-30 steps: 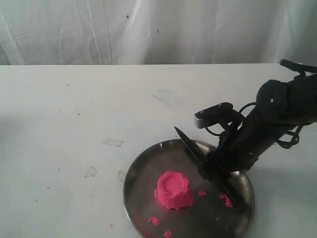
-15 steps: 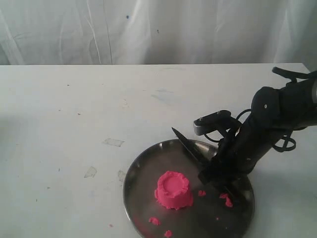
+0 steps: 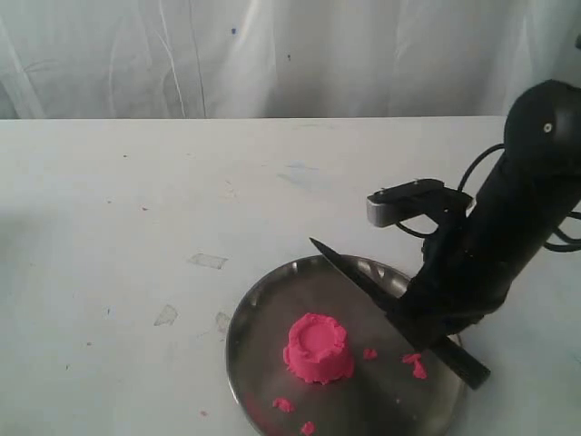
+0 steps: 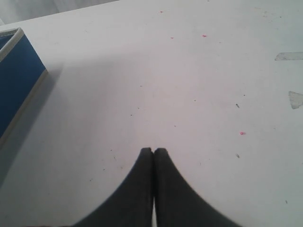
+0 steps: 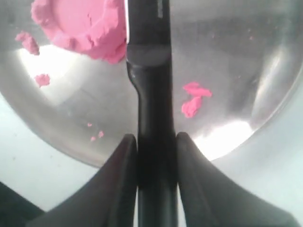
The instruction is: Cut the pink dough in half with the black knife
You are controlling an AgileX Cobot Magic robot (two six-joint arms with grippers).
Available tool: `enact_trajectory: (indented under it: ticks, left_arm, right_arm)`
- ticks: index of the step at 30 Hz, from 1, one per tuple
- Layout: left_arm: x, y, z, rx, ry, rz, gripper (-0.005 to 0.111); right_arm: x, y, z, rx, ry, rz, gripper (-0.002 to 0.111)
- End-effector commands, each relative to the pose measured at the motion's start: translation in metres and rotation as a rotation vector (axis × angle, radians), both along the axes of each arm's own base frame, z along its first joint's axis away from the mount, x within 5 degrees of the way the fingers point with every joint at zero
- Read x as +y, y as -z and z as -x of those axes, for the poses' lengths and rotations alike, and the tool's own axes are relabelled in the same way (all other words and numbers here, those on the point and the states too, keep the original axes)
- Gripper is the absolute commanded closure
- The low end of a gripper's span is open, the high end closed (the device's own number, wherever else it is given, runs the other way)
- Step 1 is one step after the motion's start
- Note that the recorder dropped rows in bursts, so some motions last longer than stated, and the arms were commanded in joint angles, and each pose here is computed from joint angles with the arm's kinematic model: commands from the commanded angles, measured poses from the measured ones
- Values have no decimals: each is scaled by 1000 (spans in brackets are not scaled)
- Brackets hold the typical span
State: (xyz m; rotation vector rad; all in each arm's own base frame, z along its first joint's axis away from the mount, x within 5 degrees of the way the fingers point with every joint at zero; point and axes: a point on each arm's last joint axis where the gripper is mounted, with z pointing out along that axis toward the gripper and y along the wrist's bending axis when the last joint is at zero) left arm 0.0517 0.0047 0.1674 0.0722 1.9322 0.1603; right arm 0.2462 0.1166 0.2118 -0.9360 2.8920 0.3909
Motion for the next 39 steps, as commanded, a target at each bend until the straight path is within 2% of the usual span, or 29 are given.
enact_trajectory:
  ticks: [1,9,20,23,33,39]
  left_arm:
    - [0,1,0,2,2,-3,107]
    - [0,1,0,2,2,0,107]
    - [0,1,0,2,2,0,107]
    - [0,1,0,2,2,0,107]
    - [0,1,0,2,2,0,107]
    - [0,1,0,2,2,0,107]
  right_arm:
    - [-7,4,19,52,8,21,108]
    - [-14,34,37,141,26,63,108]
    - [-14,55,34,211,31,93,108]
    - [-14,57,34,222,30,96,104]
    - [-13,58,33,212,34,94,79]
    - [-13,58,31,193,39,90,76]
